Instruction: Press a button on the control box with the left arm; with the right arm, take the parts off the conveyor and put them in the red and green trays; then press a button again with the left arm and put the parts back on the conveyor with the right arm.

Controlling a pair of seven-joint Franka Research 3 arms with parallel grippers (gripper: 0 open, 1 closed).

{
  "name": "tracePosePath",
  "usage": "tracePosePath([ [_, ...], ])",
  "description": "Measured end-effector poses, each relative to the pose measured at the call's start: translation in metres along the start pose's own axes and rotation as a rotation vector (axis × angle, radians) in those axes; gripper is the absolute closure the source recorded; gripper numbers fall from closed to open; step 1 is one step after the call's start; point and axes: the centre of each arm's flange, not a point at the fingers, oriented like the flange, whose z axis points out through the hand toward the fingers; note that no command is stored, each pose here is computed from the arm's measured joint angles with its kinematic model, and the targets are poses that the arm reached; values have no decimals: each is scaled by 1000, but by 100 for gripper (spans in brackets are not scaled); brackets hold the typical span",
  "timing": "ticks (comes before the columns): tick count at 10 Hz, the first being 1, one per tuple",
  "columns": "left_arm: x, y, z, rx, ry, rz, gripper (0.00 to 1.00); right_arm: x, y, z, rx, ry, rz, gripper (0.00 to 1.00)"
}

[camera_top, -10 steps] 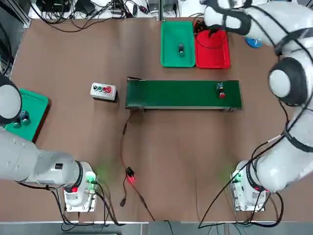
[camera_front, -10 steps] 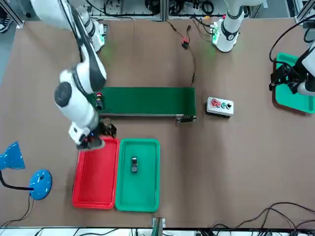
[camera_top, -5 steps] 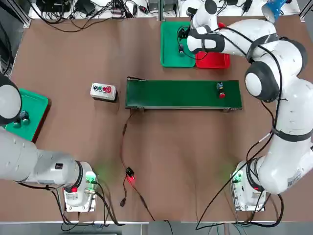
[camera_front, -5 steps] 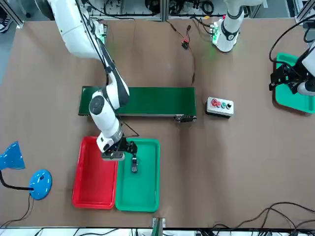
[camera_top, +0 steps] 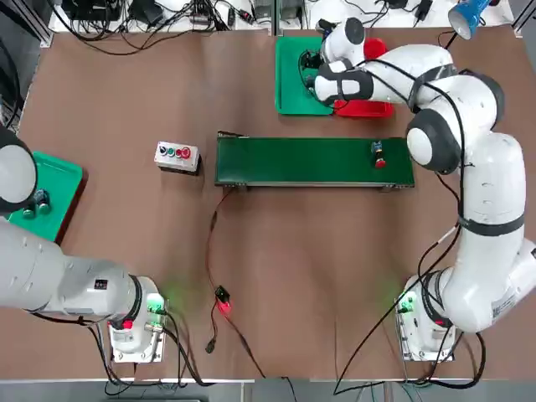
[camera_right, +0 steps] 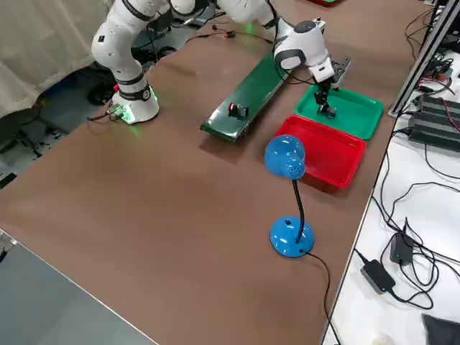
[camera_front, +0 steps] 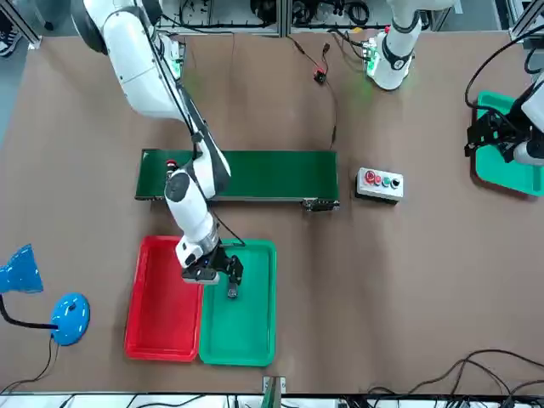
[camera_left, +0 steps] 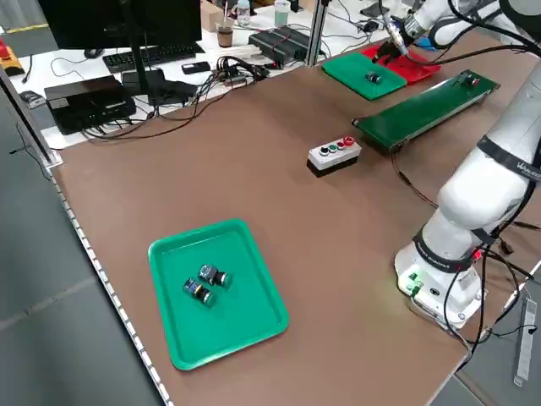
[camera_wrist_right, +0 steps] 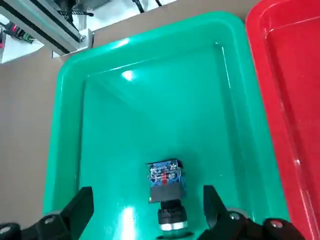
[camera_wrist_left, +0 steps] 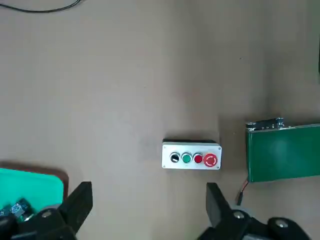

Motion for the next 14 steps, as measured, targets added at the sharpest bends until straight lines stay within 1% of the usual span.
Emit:
tracePosePath([
  [1, 0, 0, 0, 0, 0, 0, 0, -7, -2, 7, 3, 5, -9, 3],
  [4, 0, 1, 0, 0, 0, 2, 0, -32, -5, 32, 11, 47, -49, 3],
  [7, 0, 4, 0, 0, 0, 6, 0, -27, -1, 34, 4, 61, -50, 4],
  [14, 0, 4, 0, 0, 0, 6, 0, -31, 1, 50, -11, 66, -72, 13],
])
